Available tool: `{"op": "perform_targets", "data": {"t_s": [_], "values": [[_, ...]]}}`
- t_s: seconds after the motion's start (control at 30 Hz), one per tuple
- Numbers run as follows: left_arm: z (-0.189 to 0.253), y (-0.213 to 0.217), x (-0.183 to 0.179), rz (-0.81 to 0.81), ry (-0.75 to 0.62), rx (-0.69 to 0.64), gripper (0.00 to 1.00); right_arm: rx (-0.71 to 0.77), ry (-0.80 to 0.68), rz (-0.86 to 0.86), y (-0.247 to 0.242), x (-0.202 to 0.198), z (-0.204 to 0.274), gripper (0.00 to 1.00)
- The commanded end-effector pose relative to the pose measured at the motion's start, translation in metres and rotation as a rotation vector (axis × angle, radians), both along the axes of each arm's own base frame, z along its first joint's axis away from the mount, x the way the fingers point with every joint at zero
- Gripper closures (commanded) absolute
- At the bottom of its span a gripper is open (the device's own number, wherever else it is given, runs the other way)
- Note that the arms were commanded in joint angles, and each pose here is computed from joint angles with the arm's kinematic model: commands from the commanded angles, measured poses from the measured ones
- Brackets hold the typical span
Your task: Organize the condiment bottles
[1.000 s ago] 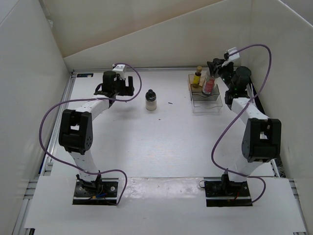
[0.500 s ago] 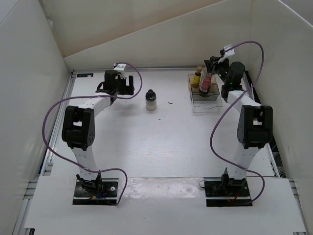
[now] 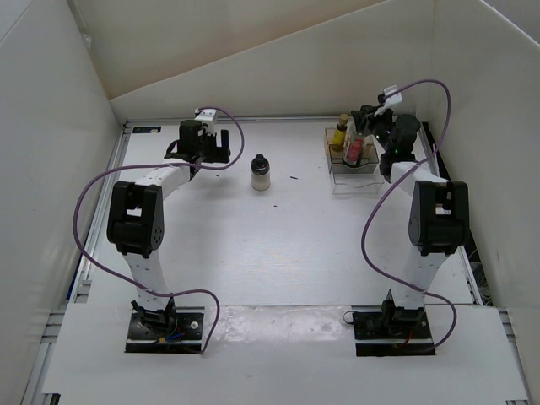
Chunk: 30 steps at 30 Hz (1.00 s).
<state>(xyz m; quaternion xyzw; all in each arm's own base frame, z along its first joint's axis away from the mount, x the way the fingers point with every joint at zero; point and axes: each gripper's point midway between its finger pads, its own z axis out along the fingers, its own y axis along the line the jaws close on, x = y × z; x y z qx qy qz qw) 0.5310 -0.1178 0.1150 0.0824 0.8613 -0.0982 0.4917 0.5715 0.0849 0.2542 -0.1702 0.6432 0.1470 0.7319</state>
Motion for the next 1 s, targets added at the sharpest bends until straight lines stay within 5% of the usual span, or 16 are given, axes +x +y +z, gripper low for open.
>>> {"op": "perform_targets", "data": {"t_s": [0.0,0.77,0.97], "values": [[0.019,0.002,0.005,-0.003,-0.037,0.006,0.00,0.003,-0.255,-0.006,0.000,-0.014,0.075,1.00],[0.009,0.002,0.008,-0.008,-0.021,0.024,0.00,-0.026,-0.241,-0.032,0.005,-0.025,0.030,1.00],[0.009,0.002,0.009,-0.008,-0.021,0.022,0.00,-0.029,-0.235,-0.053,0.005,-0.024,0.031,0.59]]}}
